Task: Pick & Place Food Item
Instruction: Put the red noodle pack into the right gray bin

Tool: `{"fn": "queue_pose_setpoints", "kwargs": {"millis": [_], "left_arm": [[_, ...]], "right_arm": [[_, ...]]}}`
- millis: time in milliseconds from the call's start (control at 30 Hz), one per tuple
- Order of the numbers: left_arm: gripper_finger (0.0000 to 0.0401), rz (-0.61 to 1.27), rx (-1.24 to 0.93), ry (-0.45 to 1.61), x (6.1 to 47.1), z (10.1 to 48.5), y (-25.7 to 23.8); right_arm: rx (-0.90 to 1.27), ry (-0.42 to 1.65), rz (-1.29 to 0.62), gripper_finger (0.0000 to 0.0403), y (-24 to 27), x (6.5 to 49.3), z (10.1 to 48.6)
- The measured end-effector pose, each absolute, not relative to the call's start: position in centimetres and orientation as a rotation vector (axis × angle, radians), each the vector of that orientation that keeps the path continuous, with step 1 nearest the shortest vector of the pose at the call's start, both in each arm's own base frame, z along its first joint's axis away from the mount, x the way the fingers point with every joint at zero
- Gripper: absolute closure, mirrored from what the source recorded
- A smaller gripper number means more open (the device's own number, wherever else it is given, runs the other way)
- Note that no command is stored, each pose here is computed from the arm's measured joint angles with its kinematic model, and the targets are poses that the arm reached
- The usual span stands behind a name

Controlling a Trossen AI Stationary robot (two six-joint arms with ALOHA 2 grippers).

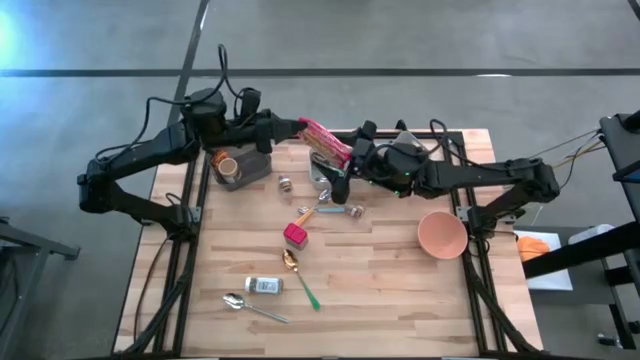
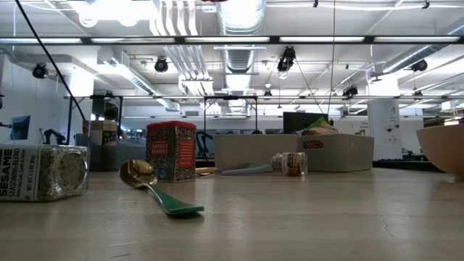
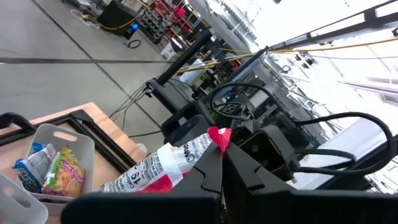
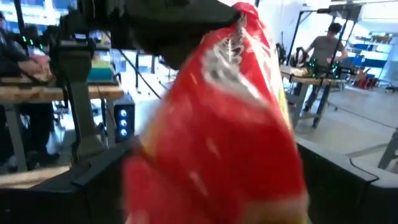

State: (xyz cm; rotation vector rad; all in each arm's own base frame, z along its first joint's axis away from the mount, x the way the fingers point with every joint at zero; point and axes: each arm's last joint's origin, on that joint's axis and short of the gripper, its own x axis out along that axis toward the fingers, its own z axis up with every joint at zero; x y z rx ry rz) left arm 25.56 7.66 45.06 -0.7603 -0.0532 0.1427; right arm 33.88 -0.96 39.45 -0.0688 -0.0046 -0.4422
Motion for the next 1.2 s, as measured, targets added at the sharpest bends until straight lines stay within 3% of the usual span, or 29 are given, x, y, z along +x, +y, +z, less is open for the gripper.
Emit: {"fn": "queue_pose_setpoints", "kwargs": {"millis": [333, 633, 800, 1033, 1200], "left_arm": [[0.0401, 0.121, -0.767, -0.05, 25.53, 45.14, 7.59], [0.0401, 0.12, -0.781, -0.052, 25.53, 45.17, 7.59], [0.0401, 0.12, -0.785, -0.052, 25.53, 45.17, 7.59], [0.0401, 0.121, -0.809, -0.054, 25.53, 45.17, 7.6], [0.0401, 0.121, -0.811, -0.055, 25.53, 45.17, 7.6]], "right_arm": [[-0.111, 0.024, -0.469, 0.018, -1.02, 33.6, 40.22], [-0.115, 0.038, -0.472, 0.0267, -1.05, 33.58, 40.09], [-0.117, 0.039, -0.468, 0.028, -1.04, 33.59, 40.09], [-0.109, 0.037, -0.465, 0.0249, -1.03, 33.58, 40.09], [-0.111, 0.037, -0.463, 0.0279, -1.0, 33.58, 40.1]]}}
